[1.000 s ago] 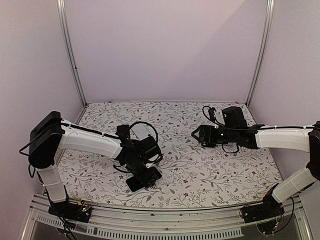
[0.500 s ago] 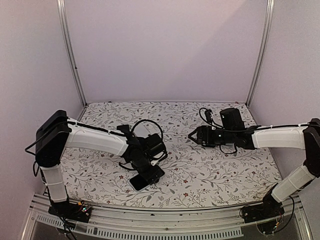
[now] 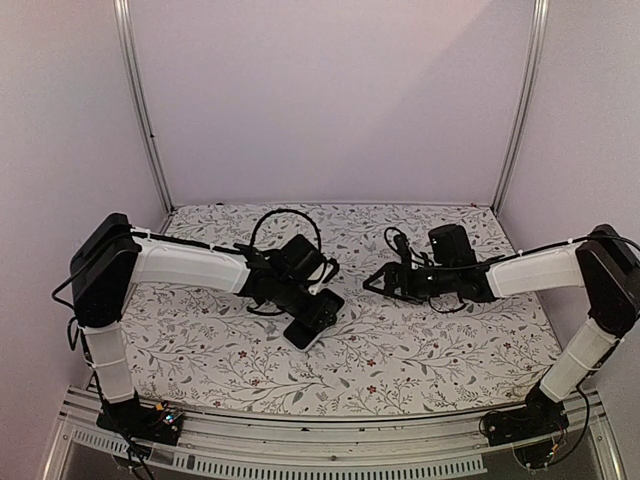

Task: Take the phone out of the phone case
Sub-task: Pick up the phone with the phone case from the center of the board, then pass from the left arm to the right

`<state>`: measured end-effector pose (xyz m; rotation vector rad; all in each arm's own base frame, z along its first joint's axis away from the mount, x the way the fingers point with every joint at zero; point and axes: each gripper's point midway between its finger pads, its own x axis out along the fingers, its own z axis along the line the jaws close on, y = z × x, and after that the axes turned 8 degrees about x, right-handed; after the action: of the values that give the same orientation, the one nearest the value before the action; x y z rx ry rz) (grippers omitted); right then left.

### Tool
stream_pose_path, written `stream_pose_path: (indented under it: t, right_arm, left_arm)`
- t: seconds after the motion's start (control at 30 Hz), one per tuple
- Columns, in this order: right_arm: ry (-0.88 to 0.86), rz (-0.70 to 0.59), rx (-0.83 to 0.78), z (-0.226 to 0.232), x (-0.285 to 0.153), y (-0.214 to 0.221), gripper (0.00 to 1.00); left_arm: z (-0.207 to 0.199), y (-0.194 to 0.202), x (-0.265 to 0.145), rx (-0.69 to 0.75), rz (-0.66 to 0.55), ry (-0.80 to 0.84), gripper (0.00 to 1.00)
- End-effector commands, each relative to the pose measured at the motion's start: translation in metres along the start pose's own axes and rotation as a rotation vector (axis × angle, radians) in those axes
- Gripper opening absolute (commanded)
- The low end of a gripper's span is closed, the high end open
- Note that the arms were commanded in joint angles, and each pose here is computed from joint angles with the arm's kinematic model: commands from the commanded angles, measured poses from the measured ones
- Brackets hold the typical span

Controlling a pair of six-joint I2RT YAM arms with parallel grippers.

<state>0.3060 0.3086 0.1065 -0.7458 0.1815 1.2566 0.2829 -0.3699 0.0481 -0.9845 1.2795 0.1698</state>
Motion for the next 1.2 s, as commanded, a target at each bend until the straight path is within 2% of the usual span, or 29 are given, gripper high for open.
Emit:
stream_pose_path:
  t: [0.0, 0.13, 0.33, 0.43, 0.6, 0.83, 0.93, 1.0, 1.17]
  right_arm:
    - [-0.095, 0.070, 0.037, 0.016, 0.014, 0.009, 0.93]
    - [-0.096, 0.105, 0.042, 0.018, 0.027, 0.018, 0.88]
    - [-0.100, 0.116, 0.056, 0.023, 0.037, 0.025, 0.82]
    - [-0.104, 0.115, 0.078, 0.024, 0.041, 0.022, 0.75]
    - [-0.120, 0.114, 0.117, 0.028, 0.049, 0.017, 0.61]
    - [-0.131, 0.081, 0.146, 0.037, 0.051, 0.003, 0.27]
    - [-0.134, 0.067, 0.149, 0.040, 0.051, -0.003, 0.11]
    - [-0.137, 0.061, 0.148, 0.042, 0.053, -0.007, 0.02]
    - [-0.162, 0.055, 0.154, 0.045, 0.053, -0.022, 0.00]
  left_arm:
    - [-0.006, -0.065, -0.019, -0.036, -0.224, 0.046, 0.52]
    - [-0.017, -0.079, -0.023, -0.048, -0.285, 0.112, 0.52]
    - [-0.025, -0.083, -0.022, -0.047, -0.300, 0.141, 0.51]
    - [-0.029, -0.083, -0.024, -0.037, -0.311, 0.156, 0.51]
    - [-0.032, -0.085, -0.030, -0.017, -0.340, 0.159, 0.51]
    - [-0.028, -0.084, -0.028, -0.010, -0.351, 0.141, 0.52]
    - [-0.025, -0.084, -0.026, -0.012, -0.348, 0.143, 0.56]
    - [-0.020, -0.084, -0.026, -0.015, -0.347, 0.137, 0.65]
    - [-0.004, -0.081, -0.031, -0.037, -0.345, 0.154, 0.86]
